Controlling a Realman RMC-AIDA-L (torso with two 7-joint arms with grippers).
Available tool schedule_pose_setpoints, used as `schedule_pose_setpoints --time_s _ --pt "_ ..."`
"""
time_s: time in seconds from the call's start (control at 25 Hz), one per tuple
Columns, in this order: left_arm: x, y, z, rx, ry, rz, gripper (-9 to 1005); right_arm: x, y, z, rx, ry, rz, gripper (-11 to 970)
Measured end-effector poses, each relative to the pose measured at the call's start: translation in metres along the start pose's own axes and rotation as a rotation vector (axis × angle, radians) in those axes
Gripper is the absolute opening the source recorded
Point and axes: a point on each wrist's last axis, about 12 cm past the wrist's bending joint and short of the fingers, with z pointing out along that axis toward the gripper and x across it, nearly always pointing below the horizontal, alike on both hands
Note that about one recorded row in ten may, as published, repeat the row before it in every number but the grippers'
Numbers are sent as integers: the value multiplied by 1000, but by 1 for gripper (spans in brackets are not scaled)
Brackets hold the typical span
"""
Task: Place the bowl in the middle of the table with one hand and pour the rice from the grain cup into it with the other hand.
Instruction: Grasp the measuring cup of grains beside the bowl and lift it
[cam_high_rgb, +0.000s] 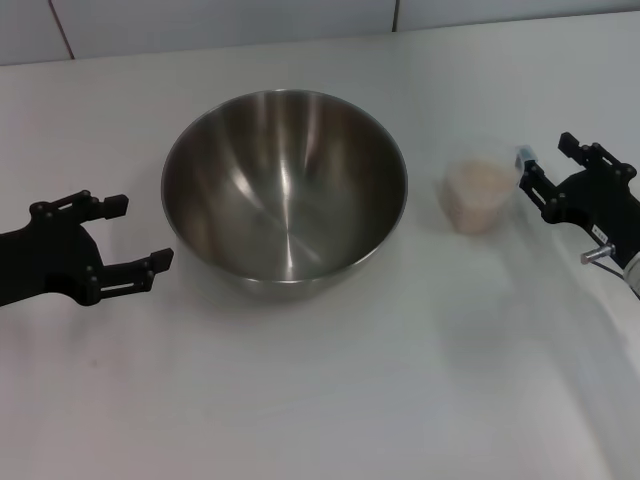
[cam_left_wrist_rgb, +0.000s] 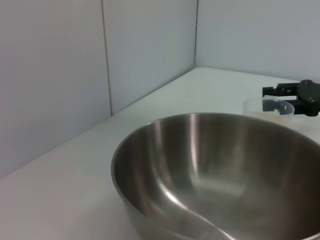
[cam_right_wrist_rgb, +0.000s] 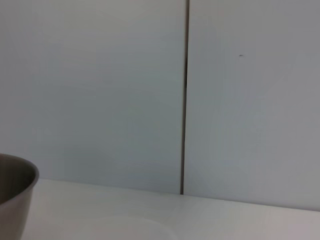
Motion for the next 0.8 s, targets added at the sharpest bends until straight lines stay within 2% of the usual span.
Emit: schedule_pose_setpoints --time_s 0.12,0.32,0.8 --pt "-1 0 1 1 -1 2 862 0 4 0 19 -12 -30 681" --pt "-2 1 2 3 -4 5 862 0 8 0 31 -27 -57 441" --pt "-3 -1 3 15 -7 3 862 -11 10 -4 38 -137 -68 67"
